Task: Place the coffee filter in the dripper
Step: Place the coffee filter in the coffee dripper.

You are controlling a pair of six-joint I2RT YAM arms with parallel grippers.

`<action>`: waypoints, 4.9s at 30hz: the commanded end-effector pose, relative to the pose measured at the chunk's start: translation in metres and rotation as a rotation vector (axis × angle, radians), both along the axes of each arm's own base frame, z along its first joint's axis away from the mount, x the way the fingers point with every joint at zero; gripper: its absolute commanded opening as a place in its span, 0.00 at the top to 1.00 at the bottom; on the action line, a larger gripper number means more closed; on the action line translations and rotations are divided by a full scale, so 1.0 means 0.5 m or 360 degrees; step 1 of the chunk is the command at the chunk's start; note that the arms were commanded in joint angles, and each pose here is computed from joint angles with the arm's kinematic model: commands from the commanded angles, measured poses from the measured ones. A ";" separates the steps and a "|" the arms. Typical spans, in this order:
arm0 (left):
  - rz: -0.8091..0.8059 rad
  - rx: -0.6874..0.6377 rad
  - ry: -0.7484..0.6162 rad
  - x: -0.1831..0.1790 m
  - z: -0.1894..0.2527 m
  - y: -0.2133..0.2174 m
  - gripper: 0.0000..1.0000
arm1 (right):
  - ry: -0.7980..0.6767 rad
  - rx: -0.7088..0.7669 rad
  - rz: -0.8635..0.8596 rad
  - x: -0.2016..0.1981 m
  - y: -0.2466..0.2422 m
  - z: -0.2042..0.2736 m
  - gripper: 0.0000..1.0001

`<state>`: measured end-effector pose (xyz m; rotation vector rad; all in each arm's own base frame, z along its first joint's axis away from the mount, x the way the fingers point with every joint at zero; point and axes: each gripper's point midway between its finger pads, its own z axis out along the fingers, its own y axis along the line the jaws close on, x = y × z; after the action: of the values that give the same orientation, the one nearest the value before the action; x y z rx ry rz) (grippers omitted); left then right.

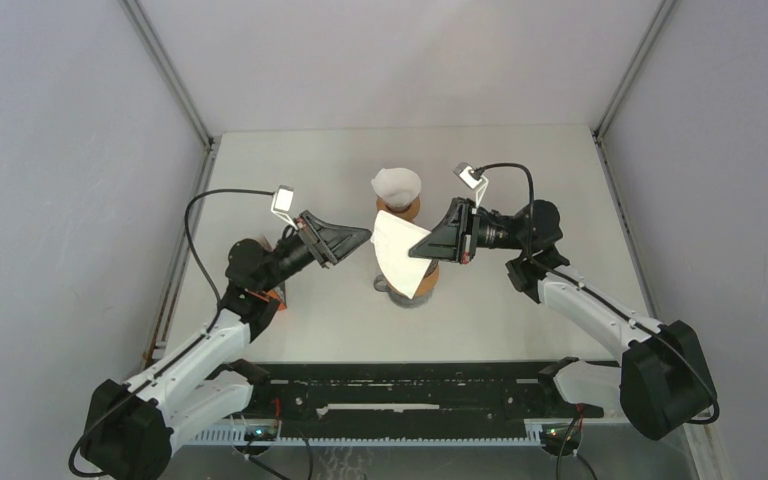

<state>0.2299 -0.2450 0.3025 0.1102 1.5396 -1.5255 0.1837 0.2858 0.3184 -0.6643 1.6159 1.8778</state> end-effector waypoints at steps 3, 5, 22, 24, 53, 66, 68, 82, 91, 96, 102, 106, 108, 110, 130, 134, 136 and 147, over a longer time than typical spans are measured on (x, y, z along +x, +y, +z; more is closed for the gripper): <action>-0.0005 -0.0057 -0.0136 -0.018 0.051 0.010 0.70 | -0.0160 0.0032 -0.0012 -0.004 -0.001 0.036 1.00; -0.0011 -0.0077 -0.0180 -0.027 0.061 0.015 0.67 | -0.0161 0.0028 -0.0011 -0.004 -0.001 0.035 1.00; -0.0260 -0.0130 -0.0232 -0.063 0.079 -0.002 0.60 | -0.0209 0.0043 0.0016 -0.012 -0.003 0.041 1.00; -0.0269 -0.0128 -0.0221 -0.063 0.077 -0.004 0.60 | -0.0210 0.0044 0.0019 -0.013 -0.003 0.042 1.00; -0.0582 -0.0384 -0.0283 -0.117 0.126 -0.013 0.99 | -0.0205 0.0032 0.0037 -0.009 -0.002 0.037 1.00; -0.0501 -0.0289 -0.0254 -0.103 0.101 -0.015 0.82 | -0.0226 0.0045 0.0020 -0.005 -0.010 0.048 1.00; -0.0461 -0.0240 -0.0226 -0.095 0.091 -0.016 0.78 | -0.0227 0.0044 0.0019 -0.005 -0.010 0.048 1.00; -0.0334 -0.0070 -0.0242 -0.080 0.078 -0.012 0.89 | -0.0237 0.0041 0.0037 -0.012 -0.005 0.046 1.00; -0.0347 -0.0101 -0.0256 -0.084 0.087 -0.011 0.86 | -0.0242 0.0038 0.0065 -0.019 -0.002 0.043 1.00; -0.0316 -0.0097 -0.0223 -0.074 0.077 -0.011 0.87 | -0.0256 0.0042 0.0077 -0.025 -0.004 0.048 1.00; -0.0312 -0.0095 -0.0215 -0.070 0.076 -0.012 0.89 | -0.0279 0.0052 0.0087 -0.033 -0.008 0.055 1.00; -0.0316 -0.0093 -0.0224 -0.072 0.077 -0.012 0.92 | -0.0283 0.0058 0.0088 -0.033 -0.009 0.058 1.00; -0.0321 -0.0089 -0.0220 -0.072 0.075 -0.013 0.94 | -0.0284 0.0062 0.0090 -0.033 -0.010 0.060 1.00; -0.0322 -0.0087 -0.0221 -0.072 0.074 -0.013 0.95 | -0.0283 0.0063 0.0093 -0.034 -0.010 0.060 1.00; -0.0360 -0.0092 -0.0255 -0.084 0.085 -0.015 0.90 | -0.0277 0.0050 0.0132 -0.034 0.005 0.052 1.00; -0.0373 -0.0108 -0.0264 -0.089 0.092 -0.015 0.86 | -0.0274 0.0032 0.0127 -0.032 0.008 0.044 1.00; -0.0375 -0.0110 -0.0264 -0.090 0.092 -0.015 0.85 | -0.0275 0.0027 0.0124 -0.031 0.009 0.042 1.00; -0.0424 -0.0116 -0.0280 -0.103 0.099 -0.023 0.81 | -0.0261 0.0013 0.0122 -0.028 0.013 0.034 1.00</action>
<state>0.1887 -0.2551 0.3235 0.3333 1.4620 -1.7109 0.1686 0.2895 0.3211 -0.8248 1.5706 1.8633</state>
